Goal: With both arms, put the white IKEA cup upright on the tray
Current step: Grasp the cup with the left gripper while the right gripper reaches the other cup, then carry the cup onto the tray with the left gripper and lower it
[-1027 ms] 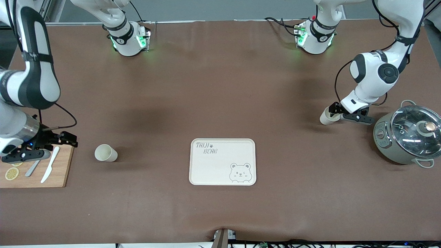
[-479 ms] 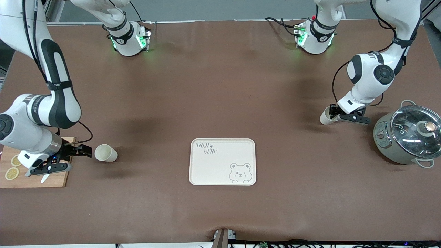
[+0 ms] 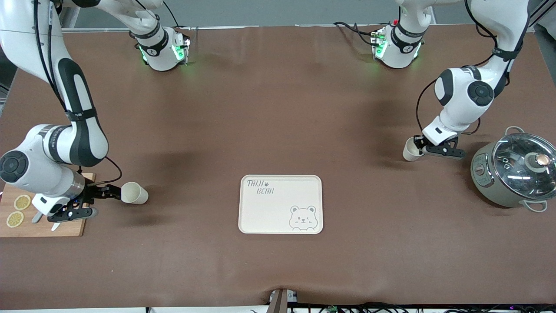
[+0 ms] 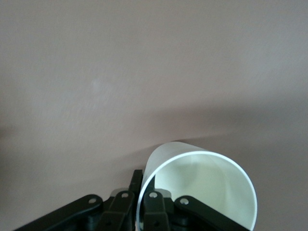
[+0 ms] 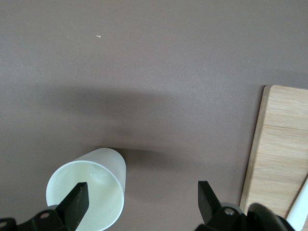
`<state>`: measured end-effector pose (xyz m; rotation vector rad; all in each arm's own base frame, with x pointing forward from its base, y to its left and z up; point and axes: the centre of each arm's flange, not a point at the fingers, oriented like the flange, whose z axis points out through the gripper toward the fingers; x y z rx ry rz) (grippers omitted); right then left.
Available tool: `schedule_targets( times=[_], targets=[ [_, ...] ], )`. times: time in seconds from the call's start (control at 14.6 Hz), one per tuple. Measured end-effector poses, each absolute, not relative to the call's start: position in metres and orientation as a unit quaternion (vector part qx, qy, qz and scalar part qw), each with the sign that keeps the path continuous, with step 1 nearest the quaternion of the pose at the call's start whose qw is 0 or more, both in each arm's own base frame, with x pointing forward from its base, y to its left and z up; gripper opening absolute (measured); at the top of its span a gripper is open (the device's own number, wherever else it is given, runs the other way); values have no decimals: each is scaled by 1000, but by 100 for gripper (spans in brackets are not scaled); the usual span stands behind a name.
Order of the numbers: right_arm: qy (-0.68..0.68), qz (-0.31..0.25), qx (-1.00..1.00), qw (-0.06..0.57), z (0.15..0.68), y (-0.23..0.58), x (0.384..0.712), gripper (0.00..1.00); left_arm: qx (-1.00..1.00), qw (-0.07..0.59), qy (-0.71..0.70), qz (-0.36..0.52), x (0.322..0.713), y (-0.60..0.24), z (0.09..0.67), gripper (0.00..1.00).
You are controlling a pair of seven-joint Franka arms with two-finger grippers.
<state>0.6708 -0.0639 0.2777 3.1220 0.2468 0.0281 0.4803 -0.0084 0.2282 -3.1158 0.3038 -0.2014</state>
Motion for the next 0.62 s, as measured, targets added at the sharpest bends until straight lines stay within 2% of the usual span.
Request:
schedule_targets(
  times=[0.21, 0.62],
  targets=[
    [79, 5, 997, 5, 266, -64, 671, 100, -996, -6, 75, -55, 509, -37, 254, 4],
    [89, -8, 996, 4, 243, -59, 668, 100, -1000, -22, 6, -20, 578, -137, 345, 4]
  ],
)
